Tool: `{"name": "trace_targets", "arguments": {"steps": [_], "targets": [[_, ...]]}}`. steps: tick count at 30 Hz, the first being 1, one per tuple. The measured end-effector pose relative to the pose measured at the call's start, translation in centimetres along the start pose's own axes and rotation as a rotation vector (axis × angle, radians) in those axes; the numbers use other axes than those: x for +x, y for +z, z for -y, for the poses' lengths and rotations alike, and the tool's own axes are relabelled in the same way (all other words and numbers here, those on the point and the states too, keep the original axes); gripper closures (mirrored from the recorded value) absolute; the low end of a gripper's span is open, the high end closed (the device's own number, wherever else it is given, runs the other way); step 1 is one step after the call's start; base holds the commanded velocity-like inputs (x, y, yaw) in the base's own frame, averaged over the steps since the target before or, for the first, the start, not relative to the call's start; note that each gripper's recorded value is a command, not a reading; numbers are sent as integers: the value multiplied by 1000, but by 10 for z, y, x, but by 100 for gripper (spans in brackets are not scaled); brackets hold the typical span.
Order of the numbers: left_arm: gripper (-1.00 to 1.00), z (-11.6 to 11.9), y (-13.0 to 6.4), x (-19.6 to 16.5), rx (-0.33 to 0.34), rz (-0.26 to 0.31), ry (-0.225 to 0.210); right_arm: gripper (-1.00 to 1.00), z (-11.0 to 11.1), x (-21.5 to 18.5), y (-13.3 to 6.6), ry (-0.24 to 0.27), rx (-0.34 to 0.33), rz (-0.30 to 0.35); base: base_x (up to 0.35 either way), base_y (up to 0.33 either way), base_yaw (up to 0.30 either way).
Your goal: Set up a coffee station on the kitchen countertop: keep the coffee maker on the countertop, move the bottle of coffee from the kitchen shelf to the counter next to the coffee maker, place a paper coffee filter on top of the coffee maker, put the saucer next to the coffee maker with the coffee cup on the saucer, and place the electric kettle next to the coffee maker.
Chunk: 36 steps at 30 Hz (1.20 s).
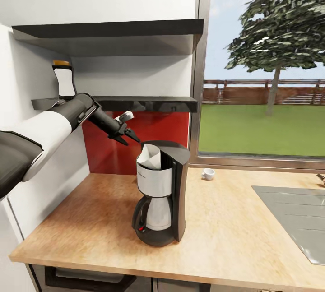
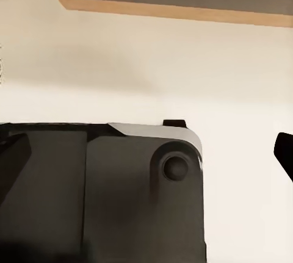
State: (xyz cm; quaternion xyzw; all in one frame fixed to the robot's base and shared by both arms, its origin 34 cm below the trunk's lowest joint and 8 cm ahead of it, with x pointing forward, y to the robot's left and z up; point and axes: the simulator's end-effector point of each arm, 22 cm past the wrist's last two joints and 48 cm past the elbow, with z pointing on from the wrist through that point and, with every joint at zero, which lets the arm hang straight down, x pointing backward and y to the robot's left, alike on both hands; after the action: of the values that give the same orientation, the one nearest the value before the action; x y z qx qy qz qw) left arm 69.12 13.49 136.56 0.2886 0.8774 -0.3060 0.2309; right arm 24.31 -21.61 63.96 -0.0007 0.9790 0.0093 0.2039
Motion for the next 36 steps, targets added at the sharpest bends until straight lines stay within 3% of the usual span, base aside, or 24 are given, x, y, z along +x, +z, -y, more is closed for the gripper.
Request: {"name": "trace_targets", "arguments": {"steps": [14,20,22,25,29,32,36], "targets": [[-100,-3,1,3,-3,-2,-5,-100,0,0,0,0,0,1,-264,141,273],[-100,-37,-16,21,-33,13,-62,-100,0,0,0,0,0,0,-29,26,277],[-100,-61,10,54,-17,-29,-85,-100,0,1,0,0,0,-3,-1,1,277],[-100,-74,46,92,14,-85,-84,-100,0,1,0,0,0,-2,0,0,277],[-100,-84,80,134,50,-138,-91,-100,0,1,0,0,0,-1,0,0,277],[-100,-86,91,147,74,-147,-78,-100,0,0,0,0,0,-1,0,0,277],[-100,-82,98,151,121,-114,-72,-100,0,0,0,0,0,-1,-4,0,277]]}}
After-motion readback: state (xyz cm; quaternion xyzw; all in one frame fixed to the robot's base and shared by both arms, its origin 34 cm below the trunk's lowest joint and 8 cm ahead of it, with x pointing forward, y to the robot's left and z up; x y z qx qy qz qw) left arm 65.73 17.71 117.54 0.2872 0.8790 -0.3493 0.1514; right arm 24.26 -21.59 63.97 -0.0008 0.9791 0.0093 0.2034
